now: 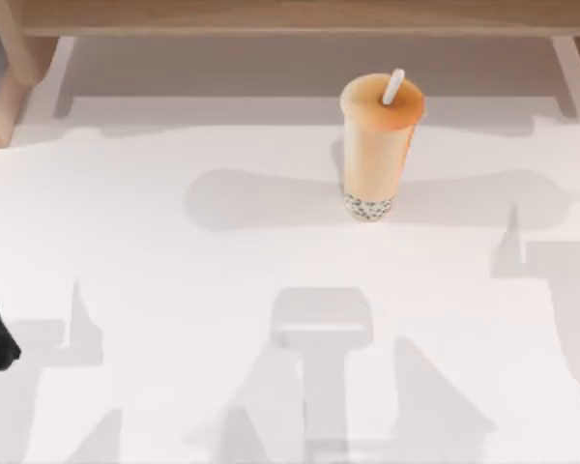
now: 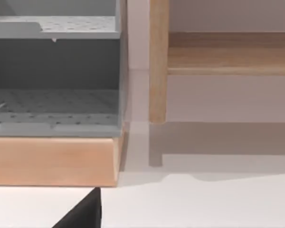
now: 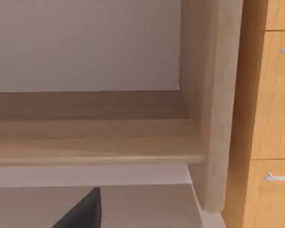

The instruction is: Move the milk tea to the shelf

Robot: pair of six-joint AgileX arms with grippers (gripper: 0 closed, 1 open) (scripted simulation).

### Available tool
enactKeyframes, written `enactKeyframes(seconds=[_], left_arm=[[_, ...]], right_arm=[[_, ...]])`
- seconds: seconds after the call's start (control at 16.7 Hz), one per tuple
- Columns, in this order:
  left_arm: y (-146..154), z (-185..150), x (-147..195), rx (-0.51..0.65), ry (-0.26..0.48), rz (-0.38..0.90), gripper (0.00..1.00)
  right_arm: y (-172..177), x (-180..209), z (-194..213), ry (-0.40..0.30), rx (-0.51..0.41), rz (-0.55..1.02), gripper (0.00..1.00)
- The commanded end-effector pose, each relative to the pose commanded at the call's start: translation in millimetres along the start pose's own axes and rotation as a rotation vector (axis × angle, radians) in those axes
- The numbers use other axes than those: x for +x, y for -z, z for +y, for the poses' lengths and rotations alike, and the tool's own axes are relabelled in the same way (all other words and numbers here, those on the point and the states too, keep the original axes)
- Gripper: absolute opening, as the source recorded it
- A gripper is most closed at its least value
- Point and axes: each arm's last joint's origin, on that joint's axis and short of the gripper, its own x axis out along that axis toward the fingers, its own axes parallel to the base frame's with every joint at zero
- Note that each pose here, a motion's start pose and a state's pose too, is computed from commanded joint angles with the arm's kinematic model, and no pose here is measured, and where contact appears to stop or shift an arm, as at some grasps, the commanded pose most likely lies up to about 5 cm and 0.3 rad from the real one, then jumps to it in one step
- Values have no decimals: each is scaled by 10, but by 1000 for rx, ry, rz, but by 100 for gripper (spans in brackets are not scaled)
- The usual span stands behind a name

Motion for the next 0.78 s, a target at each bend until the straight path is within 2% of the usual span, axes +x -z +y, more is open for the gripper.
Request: enactKeyframes(seconds=[0.18,0.42,0.78], left_arm=[[0,0,0,0,0,0,100],[0,0,0,0,0,0,100],[0,0,0,0,0,0,100]], right_arm=[[57,338,357,-3,-1,18,100],[380,670,960,-7,-9,39,100],[1114,733,1760,-12,-21,49,100]])
